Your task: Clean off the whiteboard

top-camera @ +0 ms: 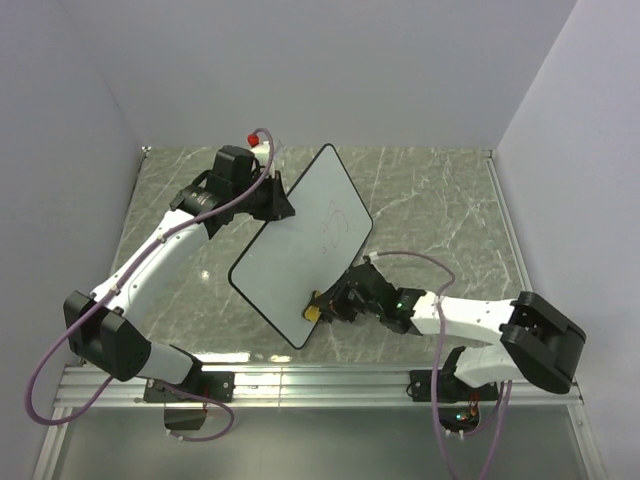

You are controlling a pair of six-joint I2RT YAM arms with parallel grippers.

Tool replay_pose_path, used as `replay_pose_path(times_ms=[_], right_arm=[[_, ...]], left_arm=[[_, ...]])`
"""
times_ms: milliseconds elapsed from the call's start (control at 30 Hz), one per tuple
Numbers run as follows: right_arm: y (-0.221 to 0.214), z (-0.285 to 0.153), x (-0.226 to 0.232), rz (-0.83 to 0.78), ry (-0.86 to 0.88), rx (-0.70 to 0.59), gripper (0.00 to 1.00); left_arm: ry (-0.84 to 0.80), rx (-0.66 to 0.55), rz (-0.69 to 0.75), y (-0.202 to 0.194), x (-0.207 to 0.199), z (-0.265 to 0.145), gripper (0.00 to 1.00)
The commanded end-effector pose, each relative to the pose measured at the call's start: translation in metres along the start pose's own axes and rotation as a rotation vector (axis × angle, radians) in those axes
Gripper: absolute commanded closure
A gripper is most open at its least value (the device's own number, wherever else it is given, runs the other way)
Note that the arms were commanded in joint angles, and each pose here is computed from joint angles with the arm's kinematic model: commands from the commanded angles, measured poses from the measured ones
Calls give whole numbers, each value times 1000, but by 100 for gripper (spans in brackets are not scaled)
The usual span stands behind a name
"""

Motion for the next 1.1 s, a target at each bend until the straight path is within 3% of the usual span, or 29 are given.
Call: replay_pose_path(times_ms=[0, 100, 233, 500, 600, 767, 1067], right_arm=[[60, -17, 47, 70, 117, -229, 100], [103, -43, 66, 141, 211, -344, 100], [143, -60, 94, 140, 268, -399, 100], [173, -39, 162, 80, 345, -349, 100], [171, -28, 169, 80, 347, -323, 100], [160, -20, 142, 104, 301, -318, 100], [120, 2, 31, 130, 80, -287, 100]], left_arm=[[132, 197, -3, -51, 22, 0, 100], [127, 194, 0, -52, 20, -2, 100], [125, 185, 5, -51, 19, -4, 100], [122, 185, 17, -52, 15, -7, 100], [120, 188, 18, -52, 13, -7, 100], [102, 183, 11, -51, 8, -8, 100], [115, 198, 16, -57, 12, -7, 100]])
Point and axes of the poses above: each gripper's point midway between its finger pads, its own z axis out along the fingers, its own x axis along the line the jaws close on, y = z × x, the point moved 3 cm from there along -z, back along the fingers, and after that the axes turned 4 degrees about -z, right-handed, at the moved point
